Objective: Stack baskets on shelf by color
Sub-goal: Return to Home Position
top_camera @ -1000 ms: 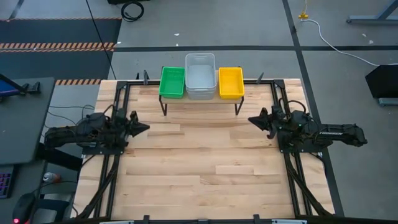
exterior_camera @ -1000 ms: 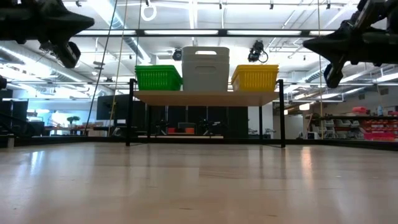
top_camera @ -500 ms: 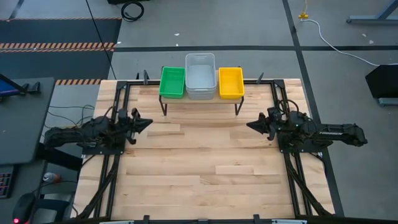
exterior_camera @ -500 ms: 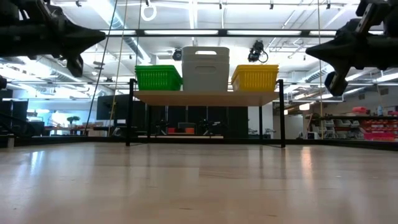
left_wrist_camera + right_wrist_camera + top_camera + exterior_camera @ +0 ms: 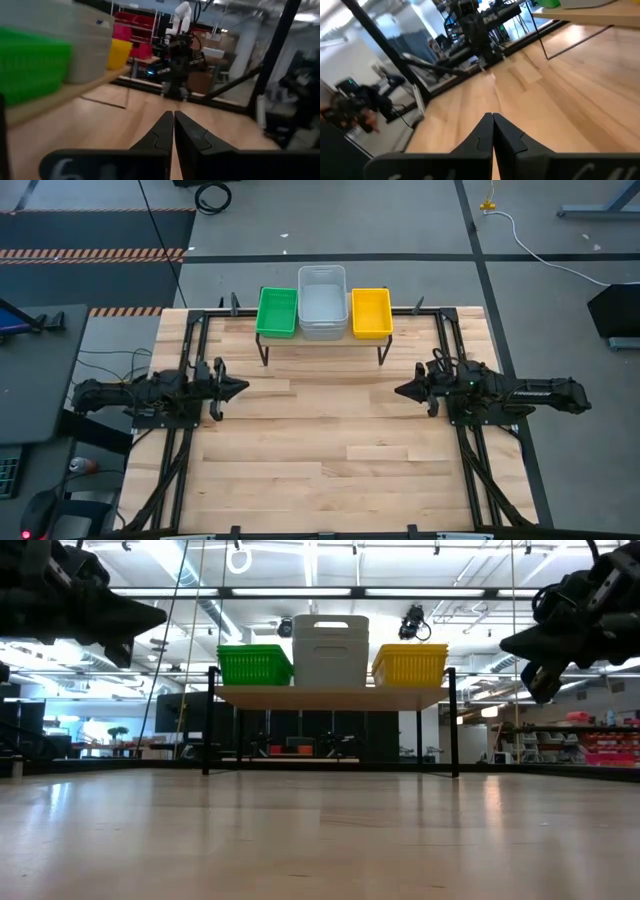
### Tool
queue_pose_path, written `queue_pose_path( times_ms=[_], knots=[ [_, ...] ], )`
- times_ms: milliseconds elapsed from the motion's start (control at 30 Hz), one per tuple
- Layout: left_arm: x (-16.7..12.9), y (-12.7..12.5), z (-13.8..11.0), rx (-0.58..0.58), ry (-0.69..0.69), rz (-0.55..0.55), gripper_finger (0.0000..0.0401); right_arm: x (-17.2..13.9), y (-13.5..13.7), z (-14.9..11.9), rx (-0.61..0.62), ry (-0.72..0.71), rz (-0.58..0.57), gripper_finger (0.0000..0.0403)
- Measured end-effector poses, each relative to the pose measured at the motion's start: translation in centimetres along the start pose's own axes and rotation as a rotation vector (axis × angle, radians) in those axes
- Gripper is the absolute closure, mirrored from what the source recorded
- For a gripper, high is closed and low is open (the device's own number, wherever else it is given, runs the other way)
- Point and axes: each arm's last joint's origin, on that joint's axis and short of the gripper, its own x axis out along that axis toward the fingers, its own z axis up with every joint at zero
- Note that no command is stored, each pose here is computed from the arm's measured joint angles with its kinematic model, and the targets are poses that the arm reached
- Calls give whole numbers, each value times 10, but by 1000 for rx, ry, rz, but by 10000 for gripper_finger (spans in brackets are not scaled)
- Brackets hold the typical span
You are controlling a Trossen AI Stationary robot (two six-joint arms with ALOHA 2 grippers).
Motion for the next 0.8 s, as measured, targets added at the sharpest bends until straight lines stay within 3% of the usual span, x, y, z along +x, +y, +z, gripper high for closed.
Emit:
queue_pose_path(
  times_ms=[233,467,800],
  knots=[
    [0,1,0,92,-10,50,385,0,-1,1,-169,-20,-35,394],
    [0,2,-1,183,7,66,392,0,-2,0,-444,-6,-60,394],
    [0,2,-1,204,8,66,371,0,-3,0,-475,-3,-85,394]
  ],
)
